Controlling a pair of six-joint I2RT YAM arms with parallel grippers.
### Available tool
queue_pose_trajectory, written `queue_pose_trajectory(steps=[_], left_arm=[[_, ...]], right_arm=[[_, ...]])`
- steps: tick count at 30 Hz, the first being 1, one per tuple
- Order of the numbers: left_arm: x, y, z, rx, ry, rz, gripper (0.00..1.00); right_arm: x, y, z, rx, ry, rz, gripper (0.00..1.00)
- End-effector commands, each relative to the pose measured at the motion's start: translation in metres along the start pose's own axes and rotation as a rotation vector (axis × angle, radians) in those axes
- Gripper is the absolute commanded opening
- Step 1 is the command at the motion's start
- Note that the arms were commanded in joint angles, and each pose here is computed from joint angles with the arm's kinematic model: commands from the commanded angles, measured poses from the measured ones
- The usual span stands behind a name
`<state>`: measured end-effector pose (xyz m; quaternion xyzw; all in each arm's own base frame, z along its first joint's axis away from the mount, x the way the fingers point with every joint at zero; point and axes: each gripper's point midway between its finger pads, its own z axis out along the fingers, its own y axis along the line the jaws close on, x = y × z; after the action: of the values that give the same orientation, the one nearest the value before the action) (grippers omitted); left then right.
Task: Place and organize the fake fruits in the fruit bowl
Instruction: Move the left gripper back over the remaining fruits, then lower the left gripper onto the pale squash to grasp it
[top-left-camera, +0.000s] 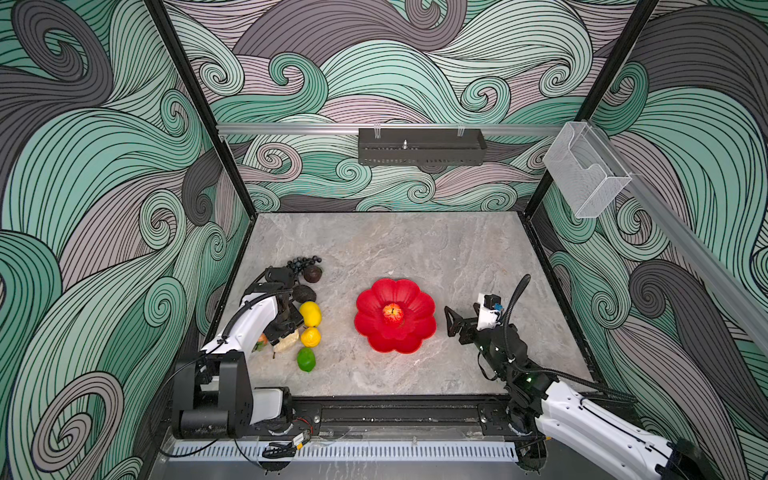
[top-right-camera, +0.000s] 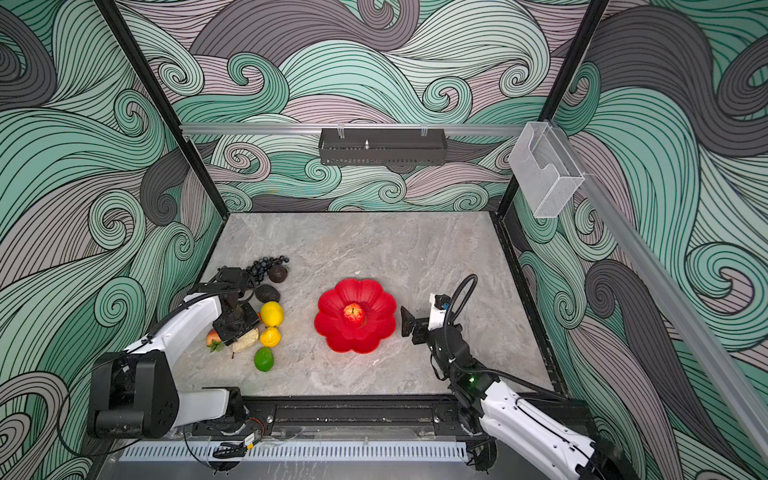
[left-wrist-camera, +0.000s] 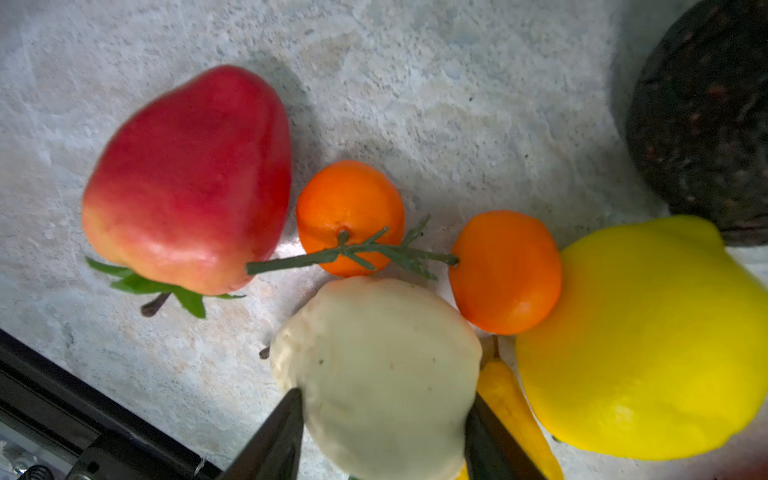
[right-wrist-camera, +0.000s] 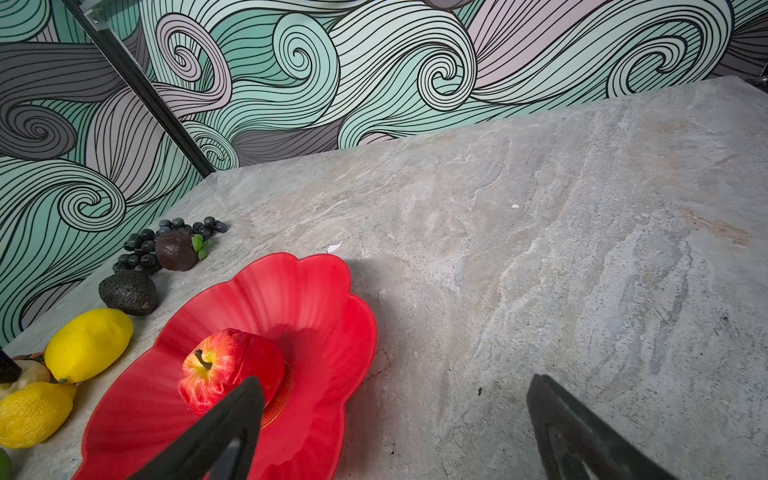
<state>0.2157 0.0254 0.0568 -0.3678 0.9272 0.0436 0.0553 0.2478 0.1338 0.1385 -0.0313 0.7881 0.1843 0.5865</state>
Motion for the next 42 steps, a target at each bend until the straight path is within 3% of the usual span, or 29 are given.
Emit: queue_pose_trajectory(steps=[1,28,34,42], left_arm=[[0.008,-0.007,0.007,0.022,0.069,0.010,0.56],[0.003,-0.009,-0.013,0.084,-0.005,0.024,0.36],[0.007,-0.015,-0.010,0.088,0.016,0.055,0.39],[0.009,-0.023,-0.002,0.081,0.066,0.085,0.62]], right_arm=[[-0.010,0.003,0.000,-0.007,-0.020,0.019,0.99],[-0.007,0.003,0.004,-0.008,-0.009,0.019,0.99],[-0.007,0.003,0.004,-0.009,-0.009,0.020,0.99],[-0.008,0.003,0.003,-0.013,-0.012,0.023,0.99]])
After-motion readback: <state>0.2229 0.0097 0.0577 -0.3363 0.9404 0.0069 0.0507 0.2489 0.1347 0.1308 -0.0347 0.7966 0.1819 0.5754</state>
